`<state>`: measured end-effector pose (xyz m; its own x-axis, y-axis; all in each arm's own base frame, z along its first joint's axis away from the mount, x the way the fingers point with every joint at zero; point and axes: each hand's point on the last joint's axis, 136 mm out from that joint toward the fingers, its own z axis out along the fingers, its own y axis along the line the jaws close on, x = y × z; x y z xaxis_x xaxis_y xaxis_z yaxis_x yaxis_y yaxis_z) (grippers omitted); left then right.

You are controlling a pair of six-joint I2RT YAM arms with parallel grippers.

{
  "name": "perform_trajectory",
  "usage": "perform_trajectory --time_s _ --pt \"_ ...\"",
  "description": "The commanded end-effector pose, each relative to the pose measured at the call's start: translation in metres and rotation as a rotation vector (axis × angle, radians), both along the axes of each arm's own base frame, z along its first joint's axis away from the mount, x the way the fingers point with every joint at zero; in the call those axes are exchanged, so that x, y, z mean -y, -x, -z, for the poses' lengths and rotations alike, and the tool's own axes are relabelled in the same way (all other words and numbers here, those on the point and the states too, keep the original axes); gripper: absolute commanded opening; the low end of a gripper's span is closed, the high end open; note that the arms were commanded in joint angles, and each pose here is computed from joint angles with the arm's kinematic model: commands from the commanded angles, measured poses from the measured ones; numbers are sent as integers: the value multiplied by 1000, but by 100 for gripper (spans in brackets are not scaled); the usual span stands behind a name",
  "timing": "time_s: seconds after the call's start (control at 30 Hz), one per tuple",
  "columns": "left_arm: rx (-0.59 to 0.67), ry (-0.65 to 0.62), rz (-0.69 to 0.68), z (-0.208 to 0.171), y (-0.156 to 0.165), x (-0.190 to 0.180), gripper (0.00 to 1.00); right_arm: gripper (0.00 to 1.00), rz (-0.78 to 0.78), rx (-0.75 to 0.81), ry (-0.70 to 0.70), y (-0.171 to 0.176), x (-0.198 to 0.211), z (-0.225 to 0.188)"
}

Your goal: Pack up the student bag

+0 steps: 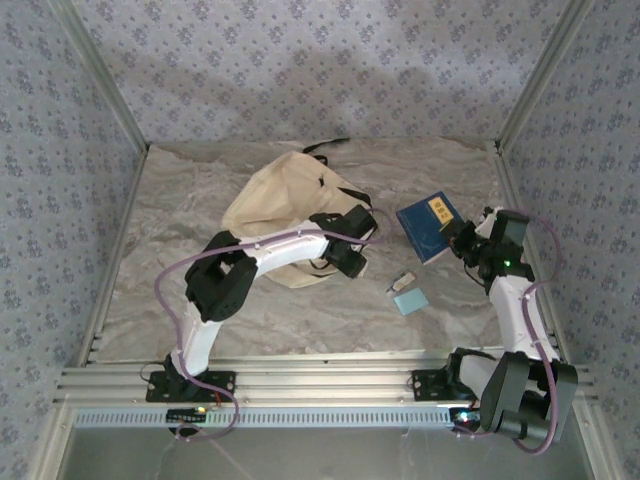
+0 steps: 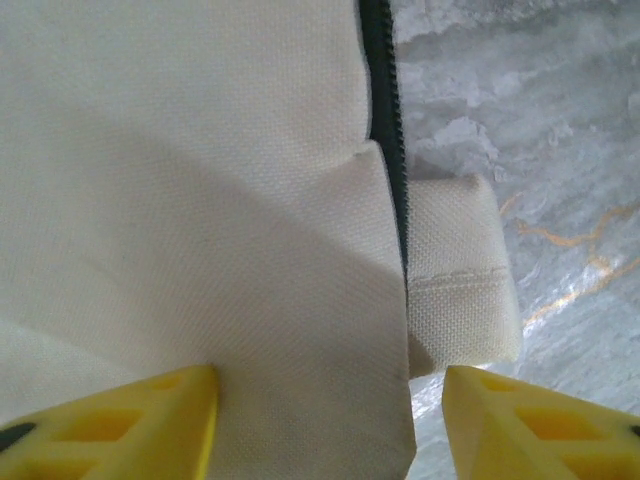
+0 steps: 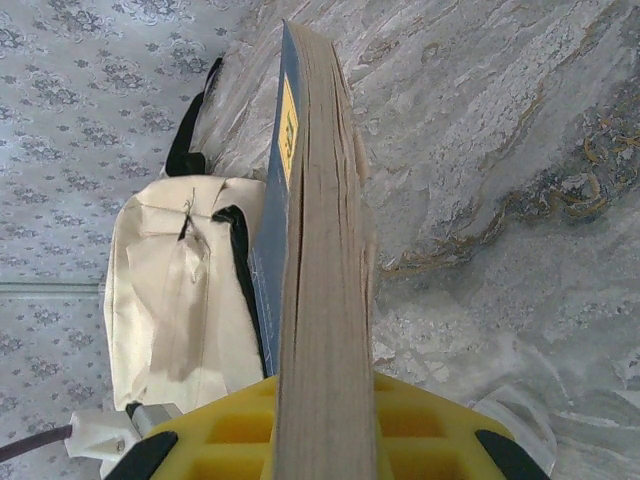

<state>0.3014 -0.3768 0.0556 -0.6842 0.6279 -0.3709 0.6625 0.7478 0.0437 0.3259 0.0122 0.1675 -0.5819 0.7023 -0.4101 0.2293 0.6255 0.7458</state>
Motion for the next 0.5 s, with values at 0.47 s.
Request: perform_trajectory --time_s 0.47 --pt "187 62 -117 -108 -38 -29 11 0 -102 70 -32 -2 -28 -26"
